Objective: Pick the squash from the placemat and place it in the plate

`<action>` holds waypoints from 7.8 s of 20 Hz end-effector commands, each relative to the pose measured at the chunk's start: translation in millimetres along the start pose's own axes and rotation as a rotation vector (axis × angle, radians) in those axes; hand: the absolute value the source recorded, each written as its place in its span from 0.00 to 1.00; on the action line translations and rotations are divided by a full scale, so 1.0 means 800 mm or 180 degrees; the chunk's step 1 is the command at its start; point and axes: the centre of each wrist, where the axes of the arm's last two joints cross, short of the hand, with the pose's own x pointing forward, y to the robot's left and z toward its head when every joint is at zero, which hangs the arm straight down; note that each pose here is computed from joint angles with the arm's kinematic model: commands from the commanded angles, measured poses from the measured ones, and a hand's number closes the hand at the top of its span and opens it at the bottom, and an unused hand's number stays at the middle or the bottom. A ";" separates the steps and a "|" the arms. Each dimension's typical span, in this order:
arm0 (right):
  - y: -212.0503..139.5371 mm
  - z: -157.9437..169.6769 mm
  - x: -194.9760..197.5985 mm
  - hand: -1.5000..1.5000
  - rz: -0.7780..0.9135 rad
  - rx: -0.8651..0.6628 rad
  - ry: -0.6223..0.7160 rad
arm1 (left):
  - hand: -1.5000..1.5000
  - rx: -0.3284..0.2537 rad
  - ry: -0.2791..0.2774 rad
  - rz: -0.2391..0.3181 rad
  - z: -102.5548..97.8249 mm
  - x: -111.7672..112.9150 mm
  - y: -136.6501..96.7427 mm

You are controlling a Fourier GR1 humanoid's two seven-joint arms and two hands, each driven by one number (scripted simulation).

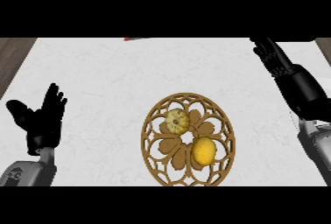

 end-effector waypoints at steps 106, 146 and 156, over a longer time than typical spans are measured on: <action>-0.265 0.130 -0.049 1.00 0.3209 -0.0037 0.1957 | 0.50 -0.0298 -0.0703 -0.1258 0.049 -0.064 0.107; -0.325 0.171 -0.059 1.00 0.2070 0.0491 0.0634 | 0.50 -0.0709 -0.0859 -0.1338 0.024 -0.051 0.074; -0.266 0.152 -0.130 0.00 0.1502 0.0404 0.1274 | 0.50 -0.0710 -0.0872 -0.1307 0.050 -0.035 0.080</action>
